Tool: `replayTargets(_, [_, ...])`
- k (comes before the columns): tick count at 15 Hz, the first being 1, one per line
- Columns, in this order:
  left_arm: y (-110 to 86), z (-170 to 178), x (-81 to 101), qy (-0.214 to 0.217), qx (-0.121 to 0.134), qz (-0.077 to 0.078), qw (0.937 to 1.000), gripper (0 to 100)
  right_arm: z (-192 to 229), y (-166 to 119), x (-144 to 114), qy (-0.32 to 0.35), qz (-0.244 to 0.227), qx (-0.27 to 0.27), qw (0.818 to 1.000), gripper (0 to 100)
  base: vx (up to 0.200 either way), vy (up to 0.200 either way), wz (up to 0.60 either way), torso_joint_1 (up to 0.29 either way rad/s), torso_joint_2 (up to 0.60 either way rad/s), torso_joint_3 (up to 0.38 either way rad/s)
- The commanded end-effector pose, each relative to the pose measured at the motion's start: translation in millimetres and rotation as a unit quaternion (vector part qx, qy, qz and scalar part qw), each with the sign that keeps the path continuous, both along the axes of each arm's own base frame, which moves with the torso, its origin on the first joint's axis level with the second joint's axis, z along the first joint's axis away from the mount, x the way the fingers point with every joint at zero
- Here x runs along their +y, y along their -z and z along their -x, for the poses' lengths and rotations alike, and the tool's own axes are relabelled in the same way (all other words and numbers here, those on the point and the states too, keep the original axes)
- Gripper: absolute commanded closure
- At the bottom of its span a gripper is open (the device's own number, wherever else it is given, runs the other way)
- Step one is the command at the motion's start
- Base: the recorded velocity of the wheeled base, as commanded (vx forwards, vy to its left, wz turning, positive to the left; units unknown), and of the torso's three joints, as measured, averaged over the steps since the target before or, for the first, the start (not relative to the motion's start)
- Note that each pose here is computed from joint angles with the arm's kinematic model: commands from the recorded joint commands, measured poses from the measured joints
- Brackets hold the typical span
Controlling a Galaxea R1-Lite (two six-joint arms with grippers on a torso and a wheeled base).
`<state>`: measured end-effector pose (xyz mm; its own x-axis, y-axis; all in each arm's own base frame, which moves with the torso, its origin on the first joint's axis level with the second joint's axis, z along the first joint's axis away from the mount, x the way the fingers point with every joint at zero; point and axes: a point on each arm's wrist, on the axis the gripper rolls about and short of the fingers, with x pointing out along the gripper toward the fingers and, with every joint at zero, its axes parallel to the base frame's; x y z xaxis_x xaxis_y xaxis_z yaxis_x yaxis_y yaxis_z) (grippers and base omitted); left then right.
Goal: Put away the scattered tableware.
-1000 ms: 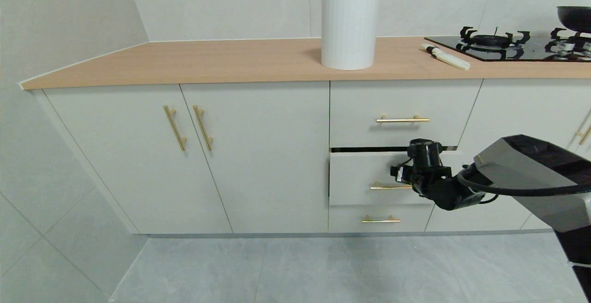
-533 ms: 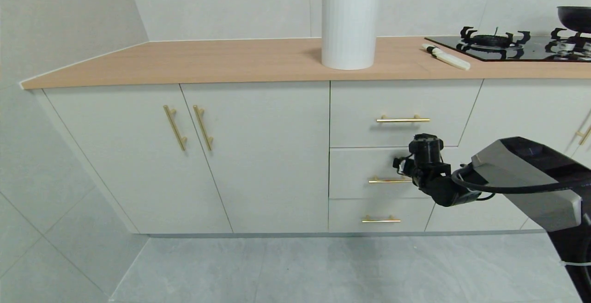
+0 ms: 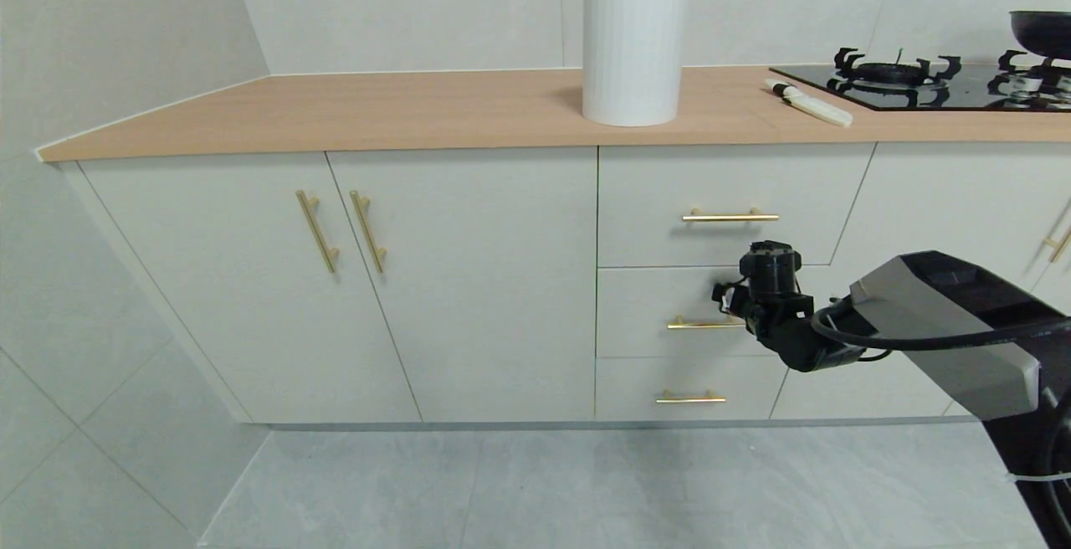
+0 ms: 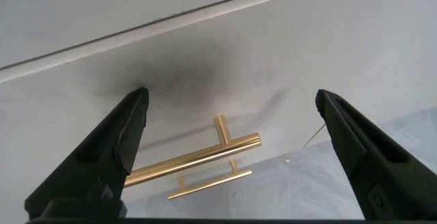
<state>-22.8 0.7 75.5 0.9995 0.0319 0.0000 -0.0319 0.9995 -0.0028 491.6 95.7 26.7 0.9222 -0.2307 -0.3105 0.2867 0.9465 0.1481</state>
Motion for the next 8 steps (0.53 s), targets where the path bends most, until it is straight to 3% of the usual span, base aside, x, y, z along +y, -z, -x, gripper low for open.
replayTargets(1, [0.0, 0.0, 0.0, 0.0, 0.0, 0.0, 1.0, 0, 0.3, -2.4, 0.3, 0.0, -0.001, -0.003, 1.0, 0, 0.0, 0.0, 0.0, 0.0, 0.0, 0.0])
replayTargets(6, [0.2, 0.0, 0.0, 0.0, 0.001, 0.0, 1.0, 0, 28.0, -28.0, -2.5, -0.01, 0.003, 0.013, 1.0, 0, 0.0, 0.0, 0.0, 0.0, 0.0, 0.0])
replayTargets(8, [0.0, 0.0, 0.0, 0.0, 0.0, 0.0, 1.0, 0, 92.5, -86.3, -5.0, -0.041, -0.004, 0.006, 0.999, 0, 0.0, 0.0, 0.0, 0.0, 0.0, 0.0])
